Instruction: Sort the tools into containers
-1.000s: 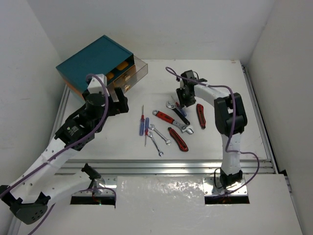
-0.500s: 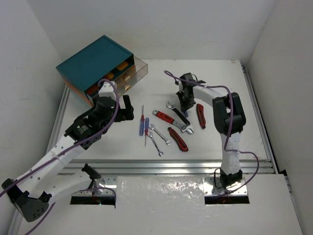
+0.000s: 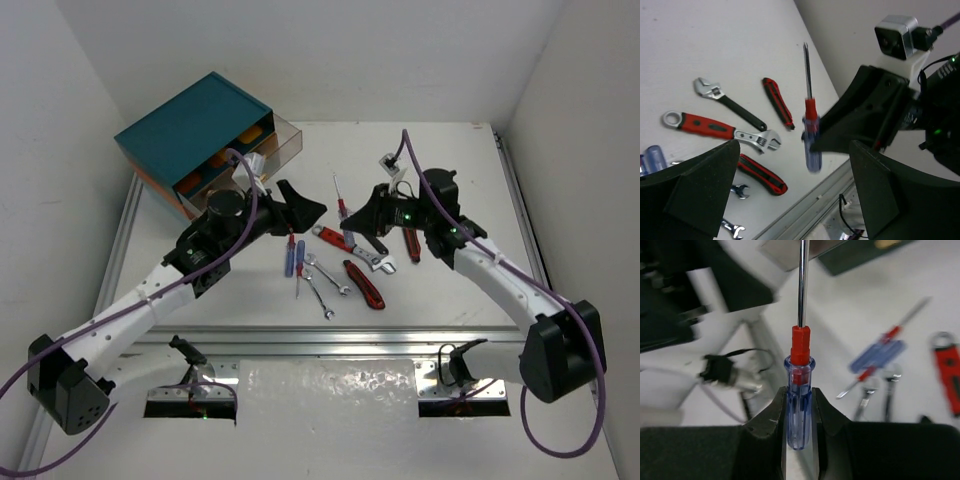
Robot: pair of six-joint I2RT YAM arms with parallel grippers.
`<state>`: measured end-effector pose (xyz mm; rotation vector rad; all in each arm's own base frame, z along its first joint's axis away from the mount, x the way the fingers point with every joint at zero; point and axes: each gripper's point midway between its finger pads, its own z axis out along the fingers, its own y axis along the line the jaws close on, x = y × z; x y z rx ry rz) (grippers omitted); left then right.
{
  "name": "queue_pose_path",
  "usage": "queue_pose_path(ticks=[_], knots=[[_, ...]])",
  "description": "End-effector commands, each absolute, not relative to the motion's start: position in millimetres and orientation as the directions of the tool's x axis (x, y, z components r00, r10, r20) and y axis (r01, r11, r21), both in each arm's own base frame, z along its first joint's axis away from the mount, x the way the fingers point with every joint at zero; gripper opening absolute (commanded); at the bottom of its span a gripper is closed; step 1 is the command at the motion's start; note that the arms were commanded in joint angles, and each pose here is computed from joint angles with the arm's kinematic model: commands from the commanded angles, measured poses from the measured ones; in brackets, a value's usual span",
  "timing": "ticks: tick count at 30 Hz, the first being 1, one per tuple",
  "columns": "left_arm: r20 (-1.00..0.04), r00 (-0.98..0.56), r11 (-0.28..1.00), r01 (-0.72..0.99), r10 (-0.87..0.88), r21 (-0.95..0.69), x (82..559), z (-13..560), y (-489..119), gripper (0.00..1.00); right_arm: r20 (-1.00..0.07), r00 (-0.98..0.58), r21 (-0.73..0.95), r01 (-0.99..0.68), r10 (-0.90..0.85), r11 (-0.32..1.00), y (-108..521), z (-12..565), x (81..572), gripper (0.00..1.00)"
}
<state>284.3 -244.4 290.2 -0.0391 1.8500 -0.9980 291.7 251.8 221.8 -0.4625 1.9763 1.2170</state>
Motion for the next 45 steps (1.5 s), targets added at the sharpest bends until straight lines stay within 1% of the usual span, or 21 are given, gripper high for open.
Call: queue_pose_path(ticks=[1,5,6,10,12,14,15,17,18,20,21,22,24,25,27,31,34,38,41,44,45], knots=[[-0.716,-0.484,0.519,0.494,-0.502,-0.698,281,332,-266,0.88,-0.770,-0.629,0.638,-0.753,0.110,0.162,275,277,242,0.01],[-0.711,-0.494,0.477,0.528,-0.500,-0.702,277,334,-273,0.82,-0.788,-0.611,0.616,-0.786,0.079,0.060,285,302,217,0.01],[-0.709,-0.501,0.466,0.535,-0.496,-0.705,275,332,-274,0.76,-0.789,-0.609,0.614,-0.788,0.081,0.048,287,306,216,0.01],[-0.699,-0.528,0.396,0.580,-0.482,-0.712,266,334,-284,0.66,-0.789,-0.609,0.613,-0.789,0.081,0.031,291,314,214,0.01],[-0.698,-0.555,0.367,0.597,-0.453,-0.713,261,330,-291,0.51,-0.792,-0.605,0.607,-0.794,0.085,0.012,294,322,212,0.01],[-0.698,-0.569,0.344,0.612,-0.434,-0.712,258,331,-295,0.30,-0.790,-0.608,0.610,-0.792,0.080,0.003,298,324,212,0.02],[-0.703,-0.571,0.340,0.619,-0.424,-0.708,258,331,-298,0.10,-0.795,-0.601,0.603,-0.798,0.087,0.000,299,329,213,0.02],[-0.715,-0.570,0.353,0.624,-0.405,-0.697,259,331,-299,0.00,-0.796,-0.597,0.601,-0.799,0.097,0.013,299,330,217,0.05],[-0.747,-0.533,0.380,0.646,-0.397,-0.662,263,340,-297,0.00,-0.798,-0.595,0.600,-0.799,0.098,0.039,299,330,222,0.21],[-0.769,-0.510,0.536,0.554,-0.386,-0.637,283,328,-281,0.00,-0.800,-0.592,0.599,-0.797,0.097,0.081,299,326,228,0.52],[-0.819,-0.437,0.610,0.550,-0.372,-0.570,297,345,-272,0.00,-0.803,-0.589,0.596,-0.790,0.091,0.144,297,318,237,0.80],[-0.831,-0.443,0.759,0.394,-0.338,-0.519,313,320,-245,0.00,-0.801,-0.591,0.597,-0.775,0.093,0.210,294,312,247,0.99],[-0.895,-0.348,0.894,0.247,-0.278,-0.373,343,339,-208,0.00,-0.788,-0.608,0.570,-0.657,0.099,0.494,269,281,282,0.99],[-0.916,-0.333,0.958,0.097,-0.224,-0.270,353,331,-174,0.00,-0.791,-0.603,0.539,-0.609,0.102,0.582,258,271,293,0.99],[-0.947,-0.299,0.993,-0.030,-0.114,-0.110,378,346,-139,0.00,-0.794,-0.603,0.483,-0.544,0.081,0.686,238,254,298,0.99],[-0.949,-0.313,0.961,-0.244,0.048,0.129,413,366,-71,0.00,-0.799,-0.600,0.448,-0.552,0.038,0.704,230,244,292,0.99],[-0.907,-0.358,0.903,-0.276,0.220,0.328,444,374,-43,0.00,-0.800,-0.600,0.425,-0.570,-0.004,0.703,227,239,286,0.99],[-0.846,-0.429,0.835,-0.296,0.318,0.464,471,350,-31,0.01,-0.815,-0.580,0.400,-0.586,-0.020,0.705,223,240,280,0.99],[-0.817,-0.483,0.833,-0.273,0.314,0.481,482,320,-33,0.11,-0.814,-0.580,0.394,-0.593,-0.033,0.702,223,238,279,0.99],[-0.823,-0.494,0.864,-0.243,0.281,0.441,484,305,-41,0.47,-0.794,-0.607,0.407,-0.586,-0.047,0.700,225,235,280,0.99],[-0.834,-0.483,0.871,-0.250,0.266,0.422,482,309,-42,0.71,-0.770,-0.636,0.427,-0.576,-0.054,0.697,230,230,283,0.99]])
